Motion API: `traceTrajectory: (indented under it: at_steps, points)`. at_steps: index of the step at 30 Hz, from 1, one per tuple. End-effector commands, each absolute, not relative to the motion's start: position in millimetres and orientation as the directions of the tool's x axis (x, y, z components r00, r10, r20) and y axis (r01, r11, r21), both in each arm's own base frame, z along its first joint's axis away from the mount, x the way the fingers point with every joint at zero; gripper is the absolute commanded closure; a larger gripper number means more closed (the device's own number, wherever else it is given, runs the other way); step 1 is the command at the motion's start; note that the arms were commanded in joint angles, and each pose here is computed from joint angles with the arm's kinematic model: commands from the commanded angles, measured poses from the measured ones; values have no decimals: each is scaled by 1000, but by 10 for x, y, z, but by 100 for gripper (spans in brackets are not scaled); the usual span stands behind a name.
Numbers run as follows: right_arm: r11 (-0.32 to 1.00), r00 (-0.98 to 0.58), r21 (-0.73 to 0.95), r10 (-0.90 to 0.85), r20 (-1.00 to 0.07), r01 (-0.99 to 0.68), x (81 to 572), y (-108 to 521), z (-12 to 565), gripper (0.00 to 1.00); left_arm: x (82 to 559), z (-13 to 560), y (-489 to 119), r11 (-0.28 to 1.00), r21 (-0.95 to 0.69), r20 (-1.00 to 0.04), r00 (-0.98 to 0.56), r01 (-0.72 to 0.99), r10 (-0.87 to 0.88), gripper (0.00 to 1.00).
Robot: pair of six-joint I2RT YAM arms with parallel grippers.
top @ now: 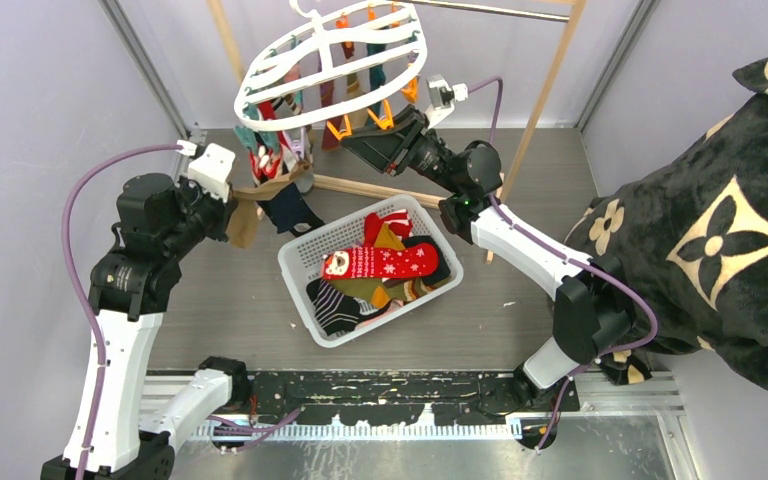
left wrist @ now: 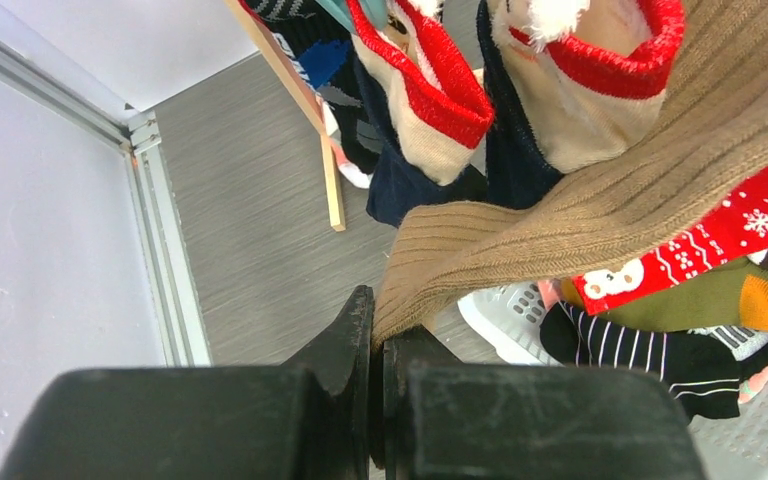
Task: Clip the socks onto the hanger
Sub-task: Open the clamp at the hanger.
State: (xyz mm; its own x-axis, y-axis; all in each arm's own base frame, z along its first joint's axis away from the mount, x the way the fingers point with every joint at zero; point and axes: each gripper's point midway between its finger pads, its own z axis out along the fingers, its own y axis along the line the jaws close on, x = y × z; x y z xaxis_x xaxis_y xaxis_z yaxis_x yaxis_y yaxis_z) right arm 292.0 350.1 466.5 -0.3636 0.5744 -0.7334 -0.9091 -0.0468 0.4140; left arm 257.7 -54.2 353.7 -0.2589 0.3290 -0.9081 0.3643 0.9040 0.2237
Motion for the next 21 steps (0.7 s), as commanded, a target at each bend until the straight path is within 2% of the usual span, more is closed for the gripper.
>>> traceTrajectory:
  at_steps: [1,4,6,7,8,9,10,11,12,16,21]
  points:
    - [-69,-300,338,643,-704,-939,2737,3338,5031,71,2578,3818,-537,915,227,-936,-185,332,299,100]
    - [-67,-300,340,651,-698,-938,2741,3331,5057,81,2572,3813,-537,916,224,-936,-188,332,297,100]
    - [-60,-298,347,659,-691,-936,2747,3342,5049,84,2561,3800,-536,917,219,-936,-193,332,294,99]
    - [-50,-291,348,664,-689,-936,2750,3354,5040,86,2548,3789,-539,918,214,-936,-199,334,291,91]
    - [-36,-282,349,668,-689,-936,2746,3369,5030,88,2535,3779,-547,918,207,-936,-206,339,287,75]
    - [-16,-267,346,670,-693,-938,2736,3401,5018,89,2511,3764,-561,916,199,-934,-215,349,285,53]
    - [9,-252,347,669,-699,-938,2731,3444,4990,90,2479,3752,-580,913,189,-933,-224,361,281,37]
    - [54,-221,339,660,-718,-939,2746,3495,4941,90,2427,3740,-592,914,172,-932,-240,368,272,26]
    - [89,-195,332,657,-728,-939,2735,3543,4930,91,2383,3735,-604,915,153,-932,-253,373,259,20]
    - [235,-89,307,645,-759,-922,2696,3719,4882,91,2123,3785,-700,897,97,-935,-269,432,231,13]
    - [376,29,290,652,-758,-880,2713,3821,4919,89,1811,4007,-828,868,18,-944,-277,496,178,11]
